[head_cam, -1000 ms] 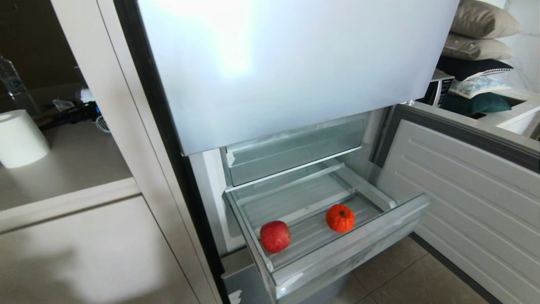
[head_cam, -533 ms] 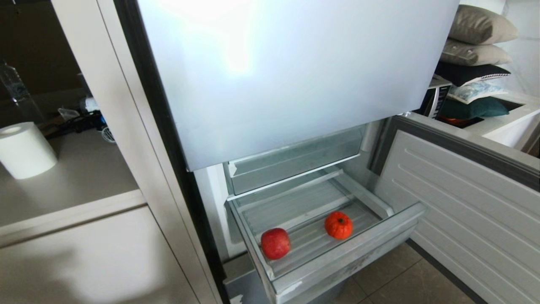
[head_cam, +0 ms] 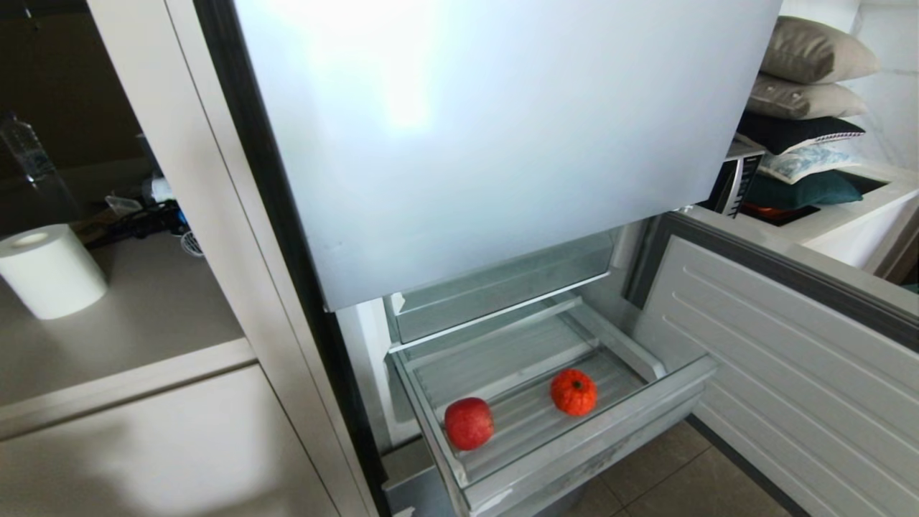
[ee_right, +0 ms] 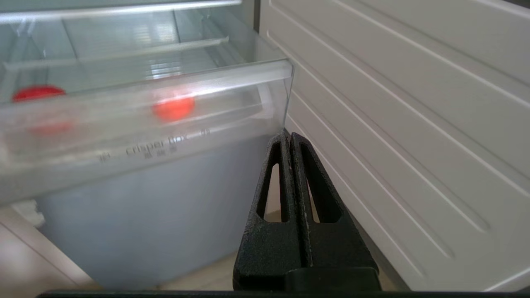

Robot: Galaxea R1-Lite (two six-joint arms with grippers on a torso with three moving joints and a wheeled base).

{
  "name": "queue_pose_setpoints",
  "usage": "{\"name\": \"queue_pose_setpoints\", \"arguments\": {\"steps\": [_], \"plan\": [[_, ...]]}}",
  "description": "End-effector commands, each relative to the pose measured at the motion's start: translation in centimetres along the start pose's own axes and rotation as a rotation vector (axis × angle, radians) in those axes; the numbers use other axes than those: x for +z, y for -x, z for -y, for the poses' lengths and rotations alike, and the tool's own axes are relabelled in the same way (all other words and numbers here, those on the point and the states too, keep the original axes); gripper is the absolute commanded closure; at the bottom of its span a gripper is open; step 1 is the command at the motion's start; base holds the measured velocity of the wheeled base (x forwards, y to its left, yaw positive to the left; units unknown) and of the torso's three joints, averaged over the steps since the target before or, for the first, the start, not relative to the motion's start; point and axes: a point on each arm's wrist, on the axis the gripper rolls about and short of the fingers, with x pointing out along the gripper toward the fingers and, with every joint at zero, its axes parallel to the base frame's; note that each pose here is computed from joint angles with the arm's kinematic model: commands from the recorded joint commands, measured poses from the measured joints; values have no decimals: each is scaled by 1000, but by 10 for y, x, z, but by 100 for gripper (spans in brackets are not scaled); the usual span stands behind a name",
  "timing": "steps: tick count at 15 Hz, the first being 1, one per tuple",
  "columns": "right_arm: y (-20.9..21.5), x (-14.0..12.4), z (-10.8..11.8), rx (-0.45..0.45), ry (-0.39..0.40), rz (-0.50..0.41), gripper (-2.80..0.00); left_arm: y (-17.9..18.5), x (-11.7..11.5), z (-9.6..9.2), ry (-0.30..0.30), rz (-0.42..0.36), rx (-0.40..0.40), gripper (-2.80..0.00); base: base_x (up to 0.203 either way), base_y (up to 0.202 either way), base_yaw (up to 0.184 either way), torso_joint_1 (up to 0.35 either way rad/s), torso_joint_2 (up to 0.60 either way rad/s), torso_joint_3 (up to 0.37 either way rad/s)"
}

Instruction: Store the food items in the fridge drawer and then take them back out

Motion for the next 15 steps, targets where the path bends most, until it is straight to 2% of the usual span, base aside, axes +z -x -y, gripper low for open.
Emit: {"name": "queue_pose_setpoints", "arguments": {"steps": [1, 15], "plan": [[0, 0, 0, -1, -14, 3, 0, 0, 0, 0, 0, 0, 1, 0, 0, 0, 0, 96, -223, -122], [0, 0, 0, -7, -28, 4, 0, 0, 0, 0, 0, 0, 1, 0, 0, 0, 0, 2, -8, -3]]}}
